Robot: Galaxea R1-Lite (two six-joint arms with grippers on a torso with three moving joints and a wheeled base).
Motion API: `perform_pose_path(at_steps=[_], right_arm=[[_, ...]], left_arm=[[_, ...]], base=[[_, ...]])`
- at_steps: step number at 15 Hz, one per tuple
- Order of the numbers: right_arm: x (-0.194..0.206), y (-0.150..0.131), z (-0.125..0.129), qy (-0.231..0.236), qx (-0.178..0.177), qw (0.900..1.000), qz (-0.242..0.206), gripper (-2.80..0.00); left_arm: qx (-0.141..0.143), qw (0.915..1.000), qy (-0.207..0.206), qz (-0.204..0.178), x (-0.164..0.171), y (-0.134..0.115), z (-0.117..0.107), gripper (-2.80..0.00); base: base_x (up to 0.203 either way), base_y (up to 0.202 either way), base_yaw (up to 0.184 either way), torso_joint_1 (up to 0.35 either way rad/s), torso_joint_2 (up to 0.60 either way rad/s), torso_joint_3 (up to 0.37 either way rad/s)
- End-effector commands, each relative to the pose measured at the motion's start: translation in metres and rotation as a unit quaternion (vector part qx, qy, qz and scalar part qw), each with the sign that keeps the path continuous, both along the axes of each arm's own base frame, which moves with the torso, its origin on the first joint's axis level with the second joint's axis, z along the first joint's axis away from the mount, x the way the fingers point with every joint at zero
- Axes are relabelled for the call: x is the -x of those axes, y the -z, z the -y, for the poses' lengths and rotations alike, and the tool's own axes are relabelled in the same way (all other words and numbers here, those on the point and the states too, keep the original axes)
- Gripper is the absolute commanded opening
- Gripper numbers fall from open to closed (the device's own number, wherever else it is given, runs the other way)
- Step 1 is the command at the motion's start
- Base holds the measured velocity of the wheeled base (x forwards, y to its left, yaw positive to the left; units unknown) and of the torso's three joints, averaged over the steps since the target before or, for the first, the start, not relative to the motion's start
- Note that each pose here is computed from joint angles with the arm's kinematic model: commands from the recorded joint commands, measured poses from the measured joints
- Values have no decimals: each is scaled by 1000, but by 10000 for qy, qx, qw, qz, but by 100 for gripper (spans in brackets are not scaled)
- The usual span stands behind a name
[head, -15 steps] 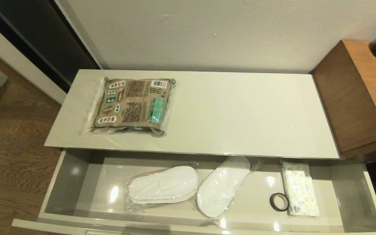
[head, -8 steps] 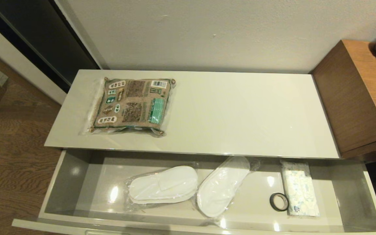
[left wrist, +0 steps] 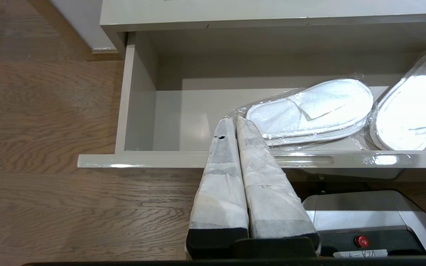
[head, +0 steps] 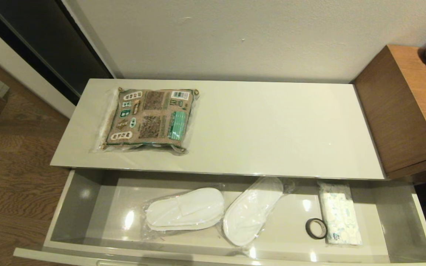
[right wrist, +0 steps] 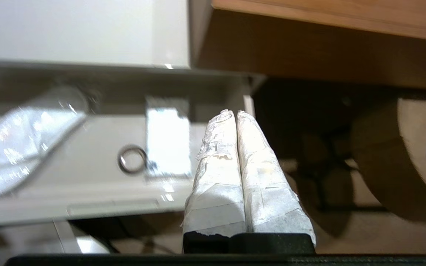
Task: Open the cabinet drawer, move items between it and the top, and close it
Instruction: Pick up the solid drinks on the table
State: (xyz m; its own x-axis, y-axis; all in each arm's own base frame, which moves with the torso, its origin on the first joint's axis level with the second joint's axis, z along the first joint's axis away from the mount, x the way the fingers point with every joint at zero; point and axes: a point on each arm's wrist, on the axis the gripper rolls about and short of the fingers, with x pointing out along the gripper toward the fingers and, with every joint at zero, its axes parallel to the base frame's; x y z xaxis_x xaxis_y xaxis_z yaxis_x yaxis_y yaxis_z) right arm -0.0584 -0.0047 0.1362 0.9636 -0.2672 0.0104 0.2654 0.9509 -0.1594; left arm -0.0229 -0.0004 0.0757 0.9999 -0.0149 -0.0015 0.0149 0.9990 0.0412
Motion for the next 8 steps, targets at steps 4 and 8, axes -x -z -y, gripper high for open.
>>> perform_pose_path(at_steps=[4,8], right_arm=[[-33,41,-8,-1807,40,9805,773,-280],[-34,47,-9,-2144,-534,9733,613,-280]], left_arm=[[-1,10000,2,-8,0,0,0,-280],[-1,10000,-5,-8,0,0,0,-280]], base=[[0,0,0,0,0,0],[0,0,0,0,0,0]])
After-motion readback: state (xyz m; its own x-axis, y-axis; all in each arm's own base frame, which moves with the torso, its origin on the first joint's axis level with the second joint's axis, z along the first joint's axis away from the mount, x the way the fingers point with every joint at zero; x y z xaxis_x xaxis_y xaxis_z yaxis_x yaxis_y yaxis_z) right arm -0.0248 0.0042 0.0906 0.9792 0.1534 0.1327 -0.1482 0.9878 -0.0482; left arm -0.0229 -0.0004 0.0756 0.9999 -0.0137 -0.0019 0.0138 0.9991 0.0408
